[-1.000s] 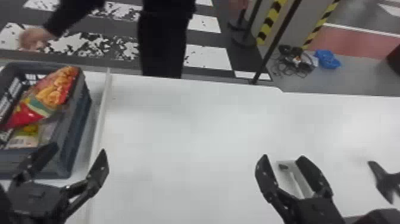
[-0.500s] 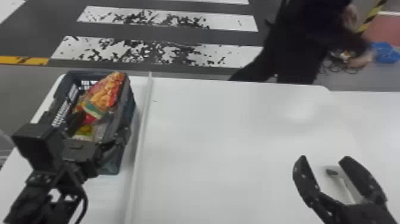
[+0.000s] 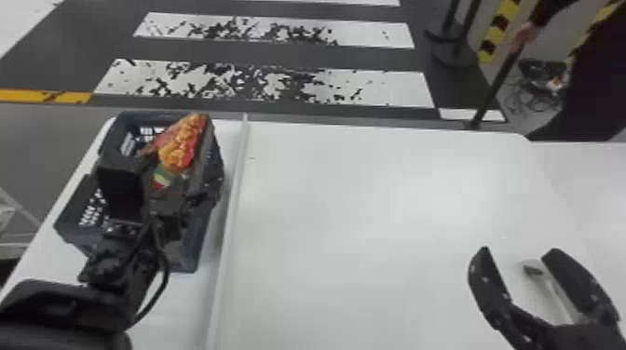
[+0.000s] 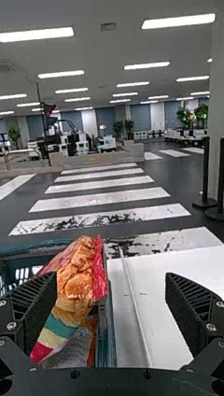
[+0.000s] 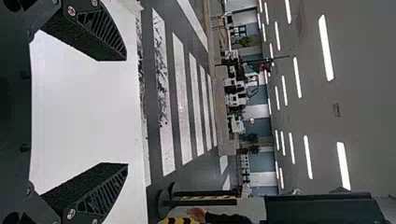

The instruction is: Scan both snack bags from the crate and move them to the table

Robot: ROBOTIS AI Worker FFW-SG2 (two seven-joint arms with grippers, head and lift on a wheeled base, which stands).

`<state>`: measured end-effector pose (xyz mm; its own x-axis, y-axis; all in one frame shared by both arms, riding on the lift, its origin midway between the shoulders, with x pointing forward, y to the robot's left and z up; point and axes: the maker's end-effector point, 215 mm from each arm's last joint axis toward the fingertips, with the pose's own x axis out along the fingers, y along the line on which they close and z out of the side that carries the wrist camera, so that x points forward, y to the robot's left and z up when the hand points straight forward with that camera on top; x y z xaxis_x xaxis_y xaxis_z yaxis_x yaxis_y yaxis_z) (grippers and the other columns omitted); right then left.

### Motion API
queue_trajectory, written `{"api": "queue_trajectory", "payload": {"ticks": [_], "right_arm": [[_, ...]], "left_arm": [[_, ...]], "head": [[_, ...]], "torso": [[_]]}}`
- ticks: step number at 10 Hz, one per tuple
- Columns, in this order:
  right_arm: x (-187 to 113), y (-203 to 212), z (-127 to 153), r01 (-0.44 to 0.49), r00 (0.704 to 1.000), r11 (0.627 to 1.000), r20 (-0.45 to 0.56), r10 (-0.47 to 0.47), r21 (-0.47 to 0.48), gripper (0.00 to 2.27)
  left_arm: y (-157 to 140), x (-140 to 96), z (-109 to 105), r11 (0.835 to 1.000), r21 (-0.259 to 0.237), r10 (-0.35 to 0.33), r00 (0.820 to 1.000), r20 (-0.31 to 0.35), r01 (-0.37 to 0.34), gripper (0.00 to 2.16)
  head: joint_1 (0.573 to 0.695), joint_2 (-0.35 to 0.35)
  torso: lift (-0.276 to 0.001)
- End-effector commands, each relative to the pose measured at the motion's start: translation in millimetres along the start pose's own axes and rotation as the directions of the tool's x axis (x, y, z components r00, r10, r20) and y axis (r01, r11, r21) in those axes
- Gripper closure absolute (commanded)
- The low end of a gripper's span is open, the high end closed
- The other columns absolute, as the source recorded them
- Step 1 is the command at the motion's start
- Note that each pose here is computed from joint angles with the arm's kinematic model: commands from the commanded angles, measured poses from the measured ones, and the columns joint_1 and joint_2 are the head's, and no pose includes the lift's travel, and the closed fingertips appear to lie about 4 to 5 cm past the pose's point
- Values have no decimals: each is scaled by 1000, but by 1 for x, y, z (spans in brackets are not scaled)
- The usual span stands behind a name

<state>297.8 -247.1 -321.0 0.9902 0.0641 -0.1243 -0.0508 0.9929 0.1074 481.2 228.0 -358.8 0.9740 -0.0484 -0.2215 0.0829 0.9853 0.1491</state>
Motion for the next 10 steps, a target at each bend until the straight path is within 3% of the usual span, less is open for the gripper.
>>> {"api": "queue_trajectory", "payload": {"ticks": [1, 5, 6, 10], "right_arm": [[-1, -2, -3, 3, 1000, 1000, -5, -3, -2, 124], [1, -10, -7, 5, 1000, 1000, -11, -5, -8, 124], [2, -11, -8, 3, 1000, 1000, -13, -3, -4, 124], [2, -13, -9, -3, 1000, 1000, -7, 3, -11, 124]], "left_arm": [[-1, 14, -3, 998, 53, 18, 1000, -3, -17, 144], [8, 32, -7, 996, 80, 37, 999, -25, -35, 144], [15, 31, -22, 996, 78, 49, 996, -71, -44, 147], [36, 29, -29, 997, 52, 66, 994, -85, -62, 211]], "head": [[695, -28], [695, -37], [695, -35], [695, -1]], "torso": [[-87], [-87], [-87], [-87]]}}
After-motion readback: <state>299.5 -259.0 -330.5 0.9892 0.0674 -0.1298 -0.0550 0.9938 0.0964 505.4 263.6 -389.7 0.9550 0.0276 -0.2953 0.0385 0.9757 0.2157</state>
